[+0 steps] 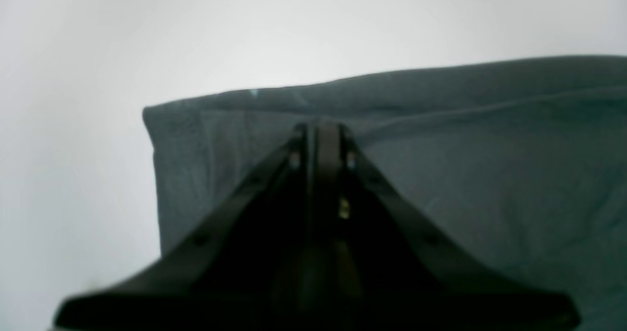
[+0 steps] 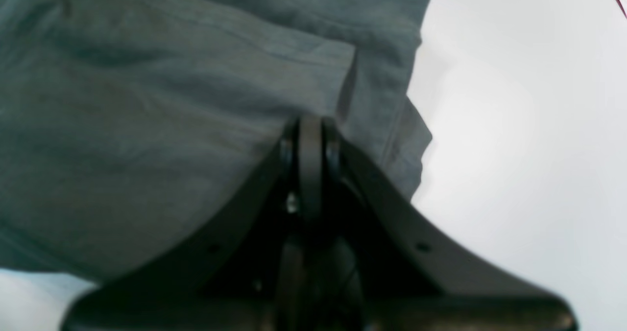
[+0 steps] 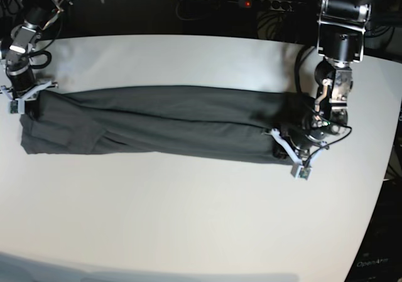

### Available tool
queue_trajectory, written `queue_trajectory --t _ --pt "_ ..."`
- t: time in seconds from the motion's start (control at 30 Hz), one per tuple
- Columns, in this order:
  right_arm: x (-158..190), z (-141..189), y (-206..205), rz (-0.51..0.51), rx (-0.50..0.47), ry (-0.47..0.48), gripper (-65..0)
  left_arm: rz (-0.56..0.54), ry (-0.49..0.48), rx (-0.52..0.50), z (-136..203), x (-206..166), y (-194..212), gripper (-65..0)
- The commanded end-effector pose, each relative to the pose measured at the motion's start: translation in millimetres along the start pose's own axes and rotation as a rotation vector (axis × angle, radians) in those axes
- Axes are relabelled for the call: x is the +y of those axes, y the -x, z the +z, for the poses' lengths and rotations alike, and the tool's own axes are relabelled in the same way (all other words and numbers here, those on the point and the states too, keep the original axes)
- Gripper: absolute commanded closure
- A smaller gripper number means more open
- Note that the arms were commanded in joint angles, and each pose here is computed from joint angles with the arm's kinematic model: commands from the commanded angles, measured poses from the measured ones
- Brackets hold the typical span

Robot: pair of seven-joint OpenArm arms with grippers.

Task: Fold the T-shirt properly
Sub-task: 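Drag the strip end with the left gripper toward the right gripper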

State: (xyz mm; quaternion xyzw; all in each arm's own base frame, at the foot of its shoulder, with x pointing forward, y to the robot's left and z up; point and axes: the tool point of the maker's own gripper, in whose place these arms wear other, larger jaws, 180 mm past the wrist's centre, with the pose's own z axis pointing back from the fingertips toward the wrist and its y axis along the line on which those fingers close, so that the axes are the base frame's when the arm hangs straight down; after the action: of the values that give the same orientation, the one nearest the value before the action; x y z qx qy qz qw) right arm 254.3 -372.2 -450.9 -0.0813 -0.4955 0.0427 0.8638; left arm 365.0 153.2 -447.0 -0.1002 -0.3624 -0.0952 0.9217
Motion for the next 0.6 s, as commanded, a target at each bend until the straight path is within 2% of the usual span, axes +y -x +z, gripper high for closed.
queue_trajectory --t 0.0,0.17,0.37,0.57 --pt "5 13 57 0.072 0.27 -0.034 -0.4 -0.039 -0.01 0.186 6 3 47 -3.3" --pt "7 13 58 0.07 0.271 -0.038 -0.4 -0.088 -0.019 0.185 21 5 34 -3.3" --pt "12 12 61 0.064 0.274 -0.047 -0.4 -0.054 -0.068 0.151 31 25 17 -3.3" --pt "17 12 63 0.059 0.276 -0.053 -0.4 -0.076 -0.096 0.116 37 41 -5 -3.3"
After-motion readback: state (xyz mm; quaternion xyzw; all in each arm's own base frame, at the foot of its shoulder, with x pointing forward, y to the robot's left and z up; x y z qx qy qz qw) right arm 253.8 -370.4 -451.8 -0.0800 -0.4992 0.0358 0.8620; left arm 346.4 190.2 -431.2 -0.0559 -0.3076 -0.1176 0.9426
